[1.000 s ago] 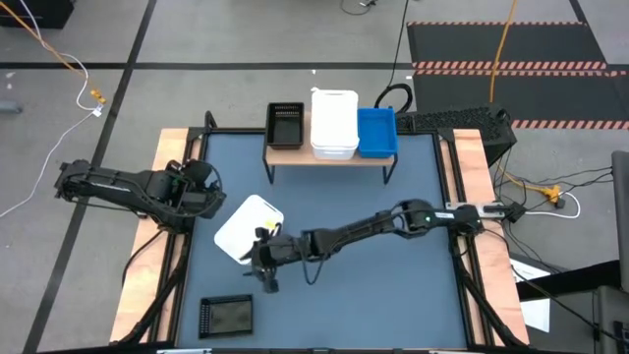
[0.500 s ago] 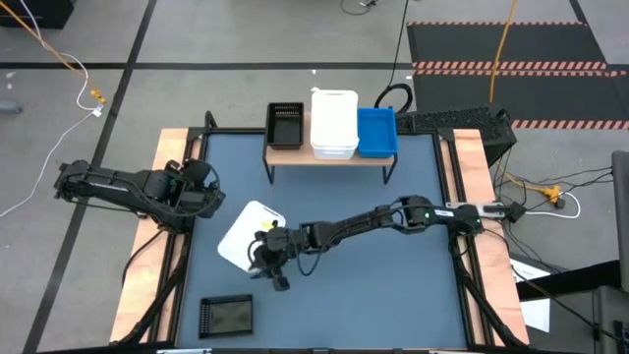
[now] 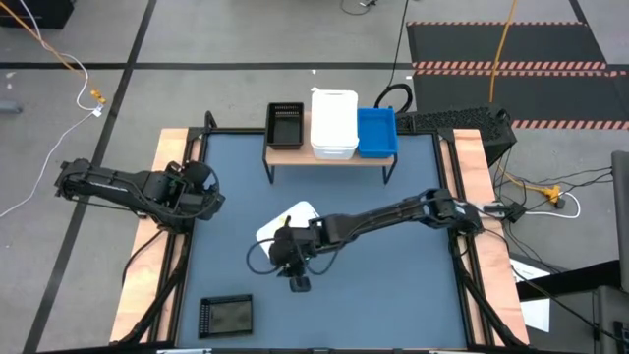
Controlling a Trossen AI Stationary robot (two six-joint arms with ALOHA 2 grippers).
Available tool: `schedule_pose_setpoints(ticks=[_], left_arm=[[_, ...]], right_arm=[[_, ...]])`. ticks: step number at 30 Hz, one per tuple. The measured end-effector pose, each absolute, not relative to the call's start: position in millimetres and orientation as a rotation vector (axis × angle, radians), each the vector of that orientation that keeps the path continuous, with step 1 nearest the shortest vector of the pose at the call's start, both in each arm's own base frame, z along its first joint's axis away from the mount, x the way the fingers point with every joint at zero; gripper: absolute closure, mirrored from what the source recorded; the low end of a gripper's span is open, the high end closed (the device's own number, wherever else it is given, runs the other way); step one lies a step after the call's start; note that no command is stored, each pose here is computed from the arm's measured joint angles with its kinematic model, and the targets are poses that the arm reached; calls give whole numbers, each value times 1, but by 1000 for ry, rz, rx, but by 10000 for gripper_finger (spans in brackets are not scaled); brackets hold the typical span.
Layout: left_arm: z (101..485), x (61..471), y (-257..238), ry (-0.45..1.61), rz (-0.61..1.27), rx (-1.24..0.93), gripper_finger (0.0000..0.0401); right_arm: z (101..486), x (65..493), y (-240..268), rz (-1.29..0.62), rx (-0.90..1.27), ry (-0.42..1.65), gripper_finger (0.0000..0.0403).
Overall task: Stack baskets on shelf by color
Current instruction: Stack the white bin on top of the other white bins on the shelf
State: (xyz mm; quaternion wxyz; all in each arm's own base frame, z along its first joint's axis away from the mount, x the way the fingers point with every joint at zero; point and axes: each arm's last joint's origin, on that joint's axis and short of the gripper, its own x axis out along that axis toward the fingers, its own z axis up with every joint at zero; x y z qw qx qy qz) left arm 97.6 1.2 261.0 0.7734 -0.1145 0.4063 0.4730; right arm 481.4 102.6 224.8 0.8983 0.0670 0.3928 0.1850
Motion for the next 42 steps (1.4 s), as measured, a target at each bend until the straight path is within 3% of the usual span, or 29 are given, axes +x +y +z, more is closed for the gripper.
schedule_pose_setpoints(ticks=[8,16,21,25,29,33,35,38,42], left_arm=[[261,98,1,868,1030,-264,144],[261,98,1,856,1038,-257,144],[262,99,2,850,1040,-257,144],[261,99,2,850,1040,-256,144],[261,98,2,857,1040,-249,144],[261,98,2,861,1038,-251,144],[261,98,1,866,1035,-255,144],[261,98,1,868,1034,-257,144],[261,98,1,866,1035,-262,144]], right_arm=[[238,495,95,63,301,619,216],[207,501,98,-7,400,692,196],[179,504,104,-20,401,768,197],[175,499,108,6,366,827,221],[175,493,114,190,425,926,281],[179,481,125,370,418,1034,367],[186,469,130,416,379,1120,388],[194,450,134,338,289,1227,366],[208,433,138,231,208,1274,293]])
